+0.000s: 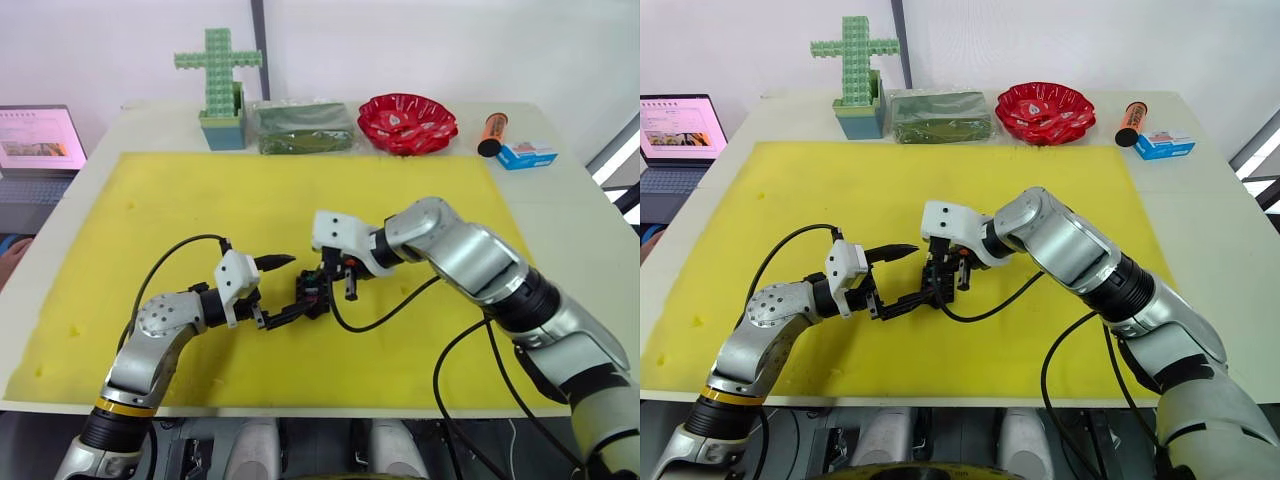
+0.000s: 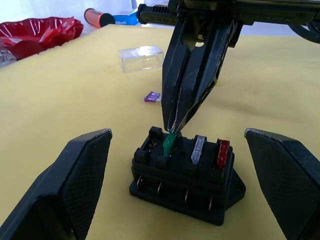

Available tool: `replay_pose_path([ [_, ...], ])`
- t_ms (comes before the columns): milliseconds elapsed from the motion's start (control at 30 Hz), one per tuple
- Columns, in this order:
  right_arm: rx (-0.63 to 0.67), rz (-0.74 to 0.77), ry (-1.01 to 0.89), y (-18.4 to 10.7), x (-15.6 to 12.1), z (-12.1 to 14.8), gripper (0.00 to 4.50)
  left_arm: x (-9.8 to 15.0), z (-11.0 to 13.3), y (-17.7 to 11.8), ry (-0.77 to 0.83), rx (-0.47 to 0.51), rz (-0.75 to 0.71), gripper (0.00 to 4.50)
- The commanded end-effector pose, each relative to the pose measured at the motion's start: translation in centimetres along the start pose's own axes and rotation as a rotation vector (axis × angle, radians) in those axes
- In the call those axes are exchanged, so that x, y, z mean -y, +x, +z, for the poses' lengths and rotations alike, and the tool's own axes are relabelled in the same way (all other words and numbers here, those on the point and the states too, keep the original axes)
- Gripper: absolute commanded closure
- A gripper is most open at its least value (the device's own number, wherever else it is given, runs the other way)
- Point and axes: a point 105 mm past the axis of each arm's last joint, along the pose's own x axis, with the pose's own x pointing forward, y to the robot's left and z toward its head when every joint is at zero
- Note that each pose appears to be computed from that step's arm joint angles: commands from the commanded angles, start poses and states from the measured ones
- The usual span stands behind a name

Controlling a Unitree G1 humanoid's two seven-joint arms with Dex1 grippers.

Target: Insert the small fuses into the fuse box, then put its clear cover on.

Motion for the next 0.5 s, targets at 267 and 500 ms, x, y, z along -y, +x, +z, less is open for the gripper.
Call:
replay_pose_path([
  [267,-0.056,0.045,0.036,1.3,-0.6,-1.8,4.47,0.1,0.8,-0.2,0.043,0.010,-0.001,0.00],
  [500,-0.003,0.032,-0.003,0.3,-0.2,-0.7,4.47,0.1,0.9,-0.2,0.041,0.013,0.000,0.00],
])
